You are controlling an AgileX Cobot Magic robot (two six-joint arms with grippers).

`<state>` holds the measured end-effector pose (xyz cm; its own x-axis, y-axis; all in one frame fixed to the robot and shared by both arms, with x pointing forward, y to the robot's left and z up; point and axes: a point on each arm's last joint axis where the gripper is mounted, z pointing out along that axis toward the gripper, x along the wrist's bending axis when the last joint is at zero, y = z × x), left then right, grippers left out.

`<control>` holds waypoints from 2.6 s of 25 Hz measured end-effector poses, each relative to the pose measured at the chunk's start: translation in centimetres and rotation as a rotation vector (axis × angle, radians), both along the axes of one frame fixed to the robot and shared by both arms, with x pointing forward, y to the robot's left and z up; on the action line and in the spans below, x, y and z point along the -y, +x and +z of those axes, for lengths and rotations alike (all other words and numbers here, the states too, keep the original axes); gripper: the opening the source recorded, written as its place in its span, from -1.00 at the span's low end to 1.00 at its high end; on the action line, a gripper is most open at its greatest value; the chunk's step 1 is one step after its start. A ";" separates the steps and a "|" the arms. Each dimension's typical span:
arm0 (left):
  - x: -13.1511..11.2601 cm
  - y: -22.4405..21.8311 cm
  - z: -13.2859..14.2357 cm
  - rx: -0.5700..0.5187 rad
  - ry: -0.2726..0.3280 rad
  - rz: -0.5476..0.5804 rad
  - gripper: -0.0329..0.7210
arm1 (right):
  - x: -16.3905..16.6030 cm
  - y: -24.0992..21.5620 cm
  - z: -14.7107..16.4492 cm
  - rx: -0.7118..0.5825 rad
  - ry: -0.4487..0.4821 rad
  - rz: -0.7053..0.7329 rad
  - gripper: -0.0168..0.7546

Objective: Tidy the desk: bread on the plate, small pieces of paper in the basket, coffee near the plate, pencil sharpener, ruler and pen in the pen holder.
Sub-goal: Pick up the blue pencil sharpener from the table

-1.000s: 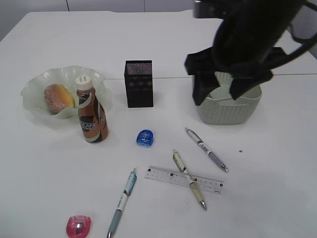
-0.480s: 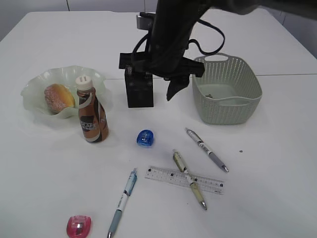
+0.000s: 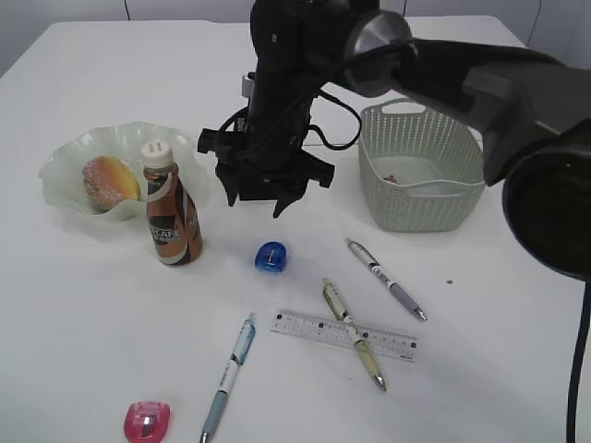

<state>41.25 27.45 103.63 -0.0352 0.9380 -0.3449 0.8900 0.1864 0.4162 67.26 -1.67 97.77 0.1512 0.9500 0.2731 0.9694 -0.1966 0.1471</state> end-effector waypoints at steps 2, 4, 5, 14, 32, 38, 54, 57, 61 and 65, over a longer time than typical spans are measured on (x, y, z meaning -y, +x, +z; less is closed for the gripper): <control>0.0 0.0 0.0 0.004 0.000 0.002 0.32 | -0.1 0.1 -1.1 -0.020 -0.008 -0.012 0.23; 0.0 0.0 0.0 0.005 0.001 0.002 0.32 | -0.1 0.2 -2.0 -0.036 -0.016 -0.019 0.23; 0.0 0.0 0.0 0.005 0.001 0.002 0.32 | -0.2 0.3 -2.3 -0.041 -0.019 -0.021 0.23; 0.0 0.1 0.0 0.011 0.001 0.004 0.32 | -0.2 0.4 -4.4 -0.075 -0.044 -0.025 0.23; 0.0 0.3 0.1 0.029 -0.008 0.014 0.31 | -0.2 0.5 -5.1 -0.080 -0.060 0.004 0.23; 0.1 0.3 0.2 0.028 -0.020 0.016 0.31 | -0.2 0.4 -5.0 -0.080 -0.060 0.006 0.23; 0.1 0.2 0.2 0.024 -0.021 0.015 0.31 | 0.1 0.1 -3.6 -0.048 -0.066 0.061 0.23; 0.1 0.2 0.2 0.024 -0.021 0.015 0.31 | 0.2 -0.1 -4.4 -0.076 -0.081 0.062 0.23; 0.1 0.2 0.1 0.022 -0.022 0.015 0.31 | 0.3 -0.3 -5.0 -0.094 -0.091 0.063 0.23; 0.1 0.2 0.1 0.022 -0.022 0.015 0.31 | 0.4 -0.3 -5.0 -0.095 -0.094 0.056 0.23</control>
